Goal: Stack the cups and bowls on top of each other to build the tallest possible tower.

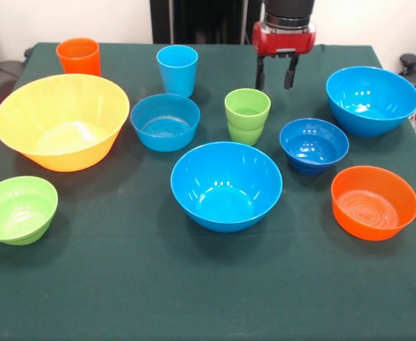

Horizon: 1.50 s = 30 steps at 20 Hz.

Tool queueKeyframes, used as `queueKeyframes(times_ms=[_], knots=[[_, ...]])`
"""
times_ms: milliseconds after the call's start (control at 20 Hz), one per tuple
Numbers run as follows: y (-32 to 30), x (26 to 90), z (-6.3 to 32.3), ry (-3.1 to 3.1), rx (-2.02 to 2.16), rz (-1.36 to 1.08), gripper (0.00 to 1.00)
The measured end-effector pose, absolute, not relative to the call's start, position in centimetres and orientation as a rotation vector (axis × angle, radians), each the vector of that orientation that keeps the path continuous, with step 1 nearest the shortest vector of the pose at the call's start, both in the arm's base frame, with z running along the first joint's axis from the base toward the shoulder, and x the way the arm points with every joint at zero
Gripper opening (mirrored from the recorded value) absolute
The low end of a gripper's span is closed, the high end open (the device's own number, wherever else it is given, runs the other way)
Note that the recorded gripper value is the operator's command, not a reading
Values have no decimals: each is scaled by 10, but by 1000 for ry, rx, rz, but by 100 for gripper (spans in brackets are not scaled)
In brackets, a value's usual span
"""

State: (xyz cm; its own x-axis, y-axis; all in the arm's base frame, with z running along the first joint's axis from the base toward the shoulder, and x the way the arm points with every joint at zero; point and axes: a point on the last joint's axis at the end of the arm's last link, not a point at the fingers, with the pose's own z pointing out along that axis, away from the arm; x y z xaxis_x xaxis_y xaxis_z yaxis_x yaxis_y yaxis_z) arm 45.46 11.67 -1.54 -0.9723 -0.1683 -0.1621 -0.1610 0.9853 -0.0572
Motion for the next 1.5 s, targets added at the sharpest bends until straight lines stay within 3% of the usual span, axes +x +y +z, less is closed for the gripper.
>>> queueKeyframes(times_ms=[1100,1500], knots=[[112,496,-27,2910,-247,-84,100],[88,507,6,2929,-189,-78,100]])
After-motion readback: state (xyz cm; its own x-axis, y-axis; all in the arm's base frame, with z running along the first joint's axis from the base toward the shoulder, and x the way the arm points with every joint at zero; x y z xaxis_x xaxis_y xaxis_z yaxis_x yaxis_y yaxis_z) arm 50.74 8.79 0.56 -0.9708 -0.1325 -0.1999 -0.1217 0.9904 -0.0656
